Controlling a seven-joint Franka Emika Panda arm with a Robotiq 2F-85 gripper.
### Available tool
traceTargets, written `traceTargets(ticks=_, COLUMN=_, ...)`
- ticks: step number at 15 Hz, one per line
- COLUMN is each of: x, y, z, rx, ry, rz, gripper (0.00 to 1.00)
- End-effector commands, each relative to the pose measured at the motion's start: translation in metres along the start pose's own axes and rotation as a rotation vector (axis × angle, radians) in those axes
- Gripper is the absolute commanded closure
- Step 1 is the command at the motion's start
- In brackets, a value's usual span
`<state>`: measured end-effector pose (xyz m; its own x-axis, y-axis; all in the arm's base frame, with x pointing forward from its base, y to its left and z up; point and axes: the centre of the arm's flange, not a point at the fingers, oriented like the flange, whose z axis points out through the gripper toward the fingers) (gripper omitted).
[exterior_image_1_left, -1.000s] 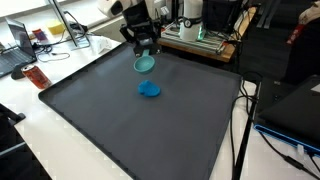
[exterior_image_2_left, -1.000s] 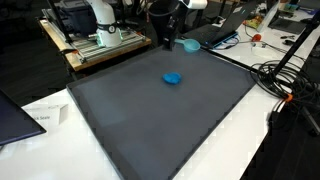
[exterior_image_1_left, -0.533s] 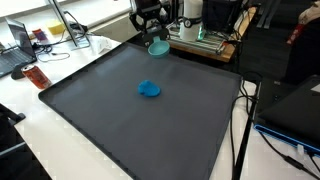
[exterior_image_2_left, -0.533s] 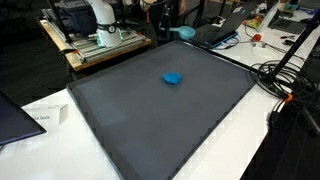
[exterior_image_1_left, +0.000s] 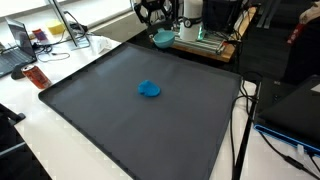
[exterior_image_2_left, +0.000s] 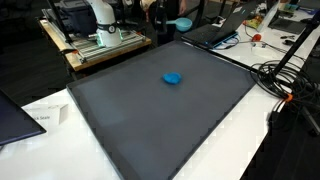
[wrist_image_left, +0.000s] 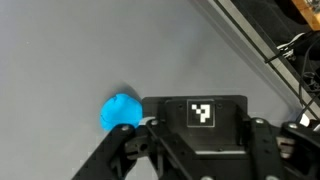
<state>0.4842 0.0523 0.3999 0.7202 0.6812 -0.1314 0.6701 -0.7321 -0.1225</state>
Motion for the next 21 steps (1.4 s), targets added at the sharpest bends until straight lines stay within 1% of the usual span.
traceTargets(ticks=1, x=-0.032, y=-0.014, z=0.000, rx=-0.003, ry=0.098, rz=-0.004, gripper=0.65)
traceTargets(ticks=6, x=-0.044, y=-0.018, z=0.006, rx=-0.012, ry=0.161, rz=0.000, gripper=0.65)
traceTargets(ticks=9, x=-0.043, y=-0.018, z=0.013, rx=-0.033, ry=0.156, rz=0.014, gripper=0.65)
traceTargets(ticks=10, x=-0.040, y=-0.017, z=0.015, rx=-0.046, ry=0.151, rz=0.022, gripper=0.15)
traceTargets(ticks=11, x=-0.038, y=-0.016, z=0.018, rx=-0.059, ry=0.146, rz=0.022, gripper=0.14)
traceTargets(ticks=13, x=-0.030, y=-0.016, z=0.025, rx=-0.087, ry=0.129, rz=0.018, gripper=0.02)
traceTargets(ticks=14, x=-0.026, y=-0.017, z=0.028, rx=-0.093, ry=0.126, rz=0.012, gripper=0.00)
traceTargets(ticks=18, x=-0.012, y=-0.021, z=0.036, rx=-0.111, ry=0.105, rz=-0.014, gripper=0.00)
traceTargets(ticks=21, x=0.001, y=-0.021, z=0.042, rx=-0.133, ry=0.111, rz=-0.023, gripper=0.00)
